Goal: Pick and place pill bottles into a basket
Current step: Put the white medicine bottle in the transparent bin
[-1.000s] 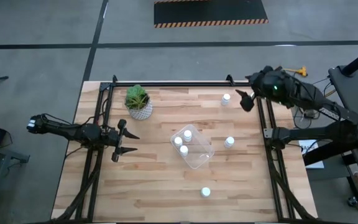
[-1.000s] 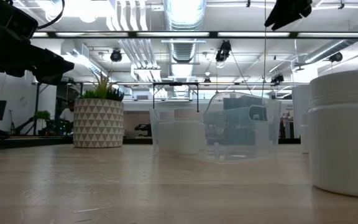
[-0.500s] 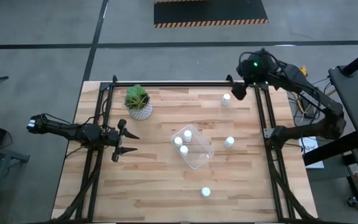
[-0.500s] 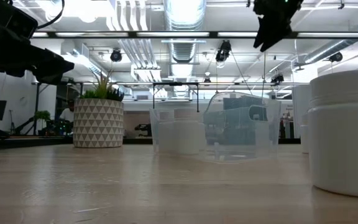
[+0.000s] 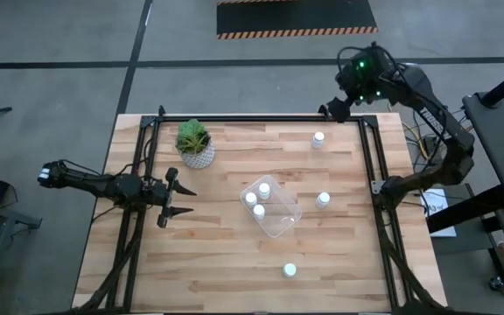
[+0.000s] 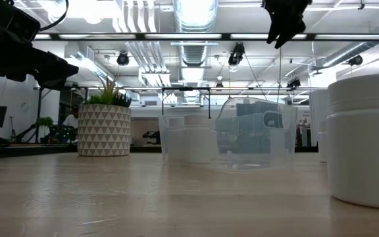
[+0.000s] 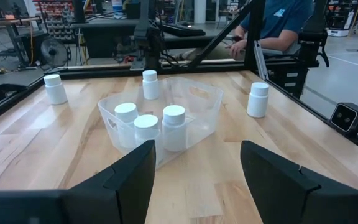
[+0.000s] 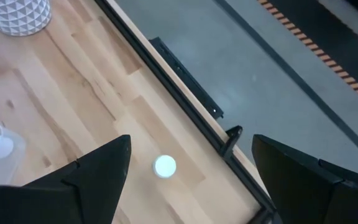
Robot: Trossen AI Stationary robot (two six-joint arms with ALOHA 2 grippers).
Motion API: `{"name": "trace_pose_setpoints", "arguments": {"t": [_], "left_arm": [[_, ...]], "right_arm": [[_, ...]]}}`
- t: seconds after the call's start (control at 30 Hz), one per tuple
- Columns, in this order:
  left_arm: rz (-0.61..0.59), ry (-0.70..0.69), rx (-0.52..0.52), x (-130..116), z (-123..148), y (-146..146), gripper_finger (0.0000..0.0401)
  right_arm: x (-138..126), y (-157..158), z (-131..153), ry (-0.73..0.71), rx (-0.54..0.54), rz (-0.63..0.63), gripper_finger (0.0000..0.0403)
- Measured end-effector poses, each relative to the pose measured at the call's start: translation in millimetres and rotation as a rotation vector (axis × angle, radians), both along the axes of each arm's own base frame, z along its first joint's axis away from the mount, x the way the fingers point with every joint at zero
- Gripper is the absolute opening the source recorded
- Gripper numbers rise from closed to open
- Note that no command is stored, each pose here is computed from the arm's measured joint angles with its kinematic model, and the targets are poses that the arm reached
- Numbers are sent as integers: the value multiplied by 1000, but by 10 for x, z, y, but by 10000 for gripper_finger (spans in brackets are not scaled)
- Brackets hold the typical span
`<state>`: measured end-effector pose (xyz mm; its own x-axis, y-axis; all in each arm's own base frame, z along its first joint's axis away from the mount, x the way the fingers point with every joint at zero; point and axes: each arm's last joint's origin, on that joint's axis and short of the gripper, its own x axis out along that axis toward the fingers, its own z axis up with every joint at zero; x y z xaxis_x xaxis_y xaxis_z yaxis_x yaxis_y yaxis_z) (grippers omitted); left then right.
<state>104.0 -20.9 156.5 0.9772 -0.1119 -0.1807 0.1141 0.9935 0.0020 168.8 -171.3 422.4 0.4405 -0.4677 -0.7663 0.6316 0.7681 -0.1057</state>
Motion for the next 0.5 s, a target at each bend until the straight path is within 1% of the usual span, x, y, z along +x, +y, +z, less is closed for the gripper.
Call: {"name": "trace_pose_setpoints", "arguments": {"t": [0.17, 0.4, 0.5], "left_arm": [[0, 0, 0, 0, 0, 0, 219], [0, -1, -2, 0, 1, 0, 219], [1, -2, -3, 0, 2, 0, 219]], "right_arm": [[31, -65, 144, 28, 16, 1, 322], [146, -183, 188, 144, 110, 25, 314], [213, -252, 199, 163, 127, 27, 310]]}}
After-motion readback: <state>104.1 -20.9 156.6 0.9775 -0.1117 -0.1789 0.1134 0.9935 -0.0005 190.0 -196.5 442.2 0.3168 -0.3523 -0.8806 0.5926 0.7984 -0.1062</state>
